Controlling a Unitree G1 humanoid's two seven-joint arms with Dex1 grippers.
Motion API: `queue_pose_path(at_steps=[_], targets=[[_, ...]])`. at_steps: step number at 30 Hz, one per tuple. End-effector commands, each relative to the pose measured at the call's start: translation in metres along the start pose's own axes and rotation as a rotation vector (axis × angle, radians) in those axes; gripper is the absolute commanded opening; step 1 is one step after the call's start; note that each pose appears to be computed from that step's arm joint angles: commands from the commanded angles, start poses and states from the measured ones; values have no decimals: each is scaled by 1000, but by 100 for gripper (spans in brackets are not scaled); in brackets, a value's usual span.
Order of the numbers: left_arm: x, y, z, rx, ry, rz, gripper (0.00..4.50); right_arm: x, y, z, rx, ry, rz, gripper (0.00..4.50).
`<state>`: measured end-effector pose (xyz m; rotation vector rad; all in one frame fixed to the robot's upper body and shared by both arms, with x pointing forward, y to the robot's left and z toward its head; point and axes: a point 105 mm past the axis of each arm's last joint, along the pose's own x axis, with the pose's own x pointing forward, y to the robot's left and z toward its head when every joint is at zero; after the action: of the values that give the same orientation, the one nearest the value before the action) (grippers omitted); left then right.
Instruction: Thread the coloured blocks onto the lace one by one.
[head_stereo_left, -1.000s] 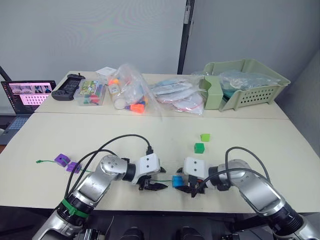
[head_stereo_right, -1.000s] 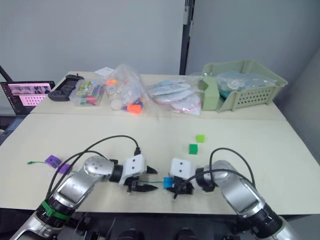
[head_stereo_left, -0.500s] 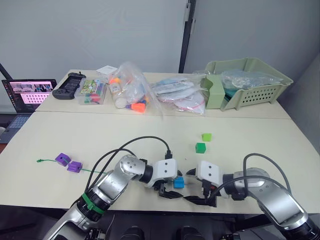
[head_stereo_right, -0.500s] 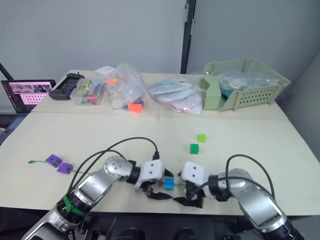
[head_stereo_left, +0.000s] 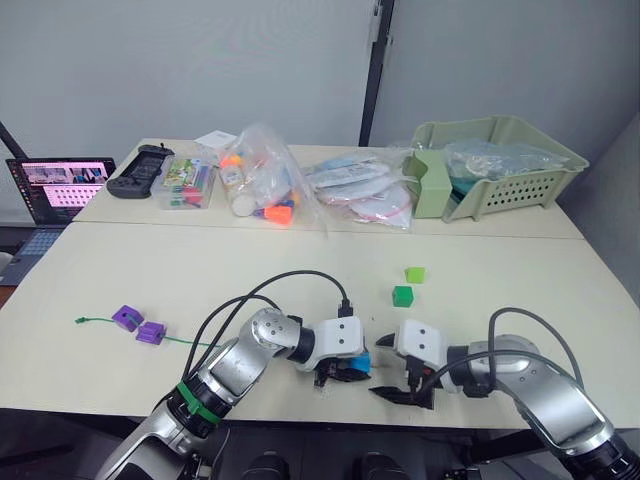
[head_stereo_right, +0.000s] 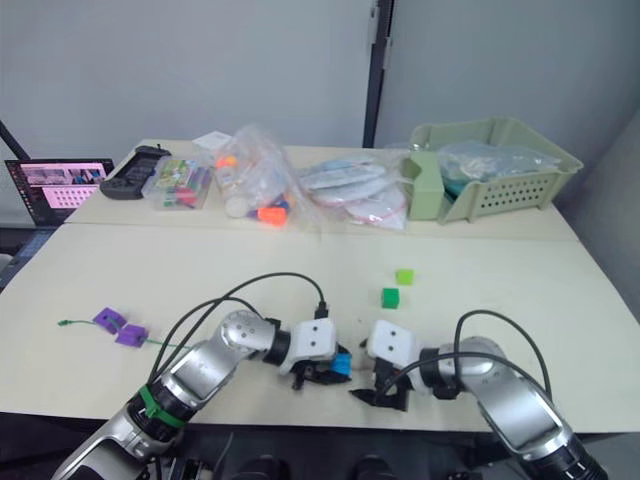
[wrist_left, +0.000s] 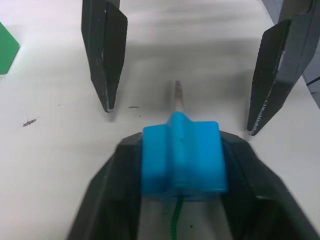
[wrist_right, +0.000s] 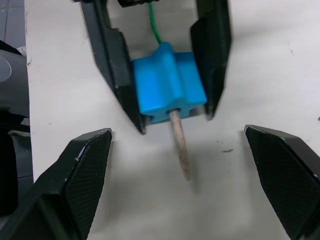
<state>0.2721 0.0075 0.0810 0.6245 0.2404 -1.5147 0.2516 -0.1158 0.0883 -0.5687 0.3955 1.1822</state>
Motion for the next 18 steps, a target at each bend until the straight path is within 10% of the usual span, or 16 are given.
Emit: queue_pose_path(at_steps=[1,13,18], targets=[[-4,-1,6,24,-17,-19,137,-1,-4,5,-33,-16,-11,424],[-6,0,5,29,-10,-44,137,2,-10,-3,-39,5,-23,21],[-13,4,0,23,0,-29,137,2,-9,-2,-53,0,-4,0]])
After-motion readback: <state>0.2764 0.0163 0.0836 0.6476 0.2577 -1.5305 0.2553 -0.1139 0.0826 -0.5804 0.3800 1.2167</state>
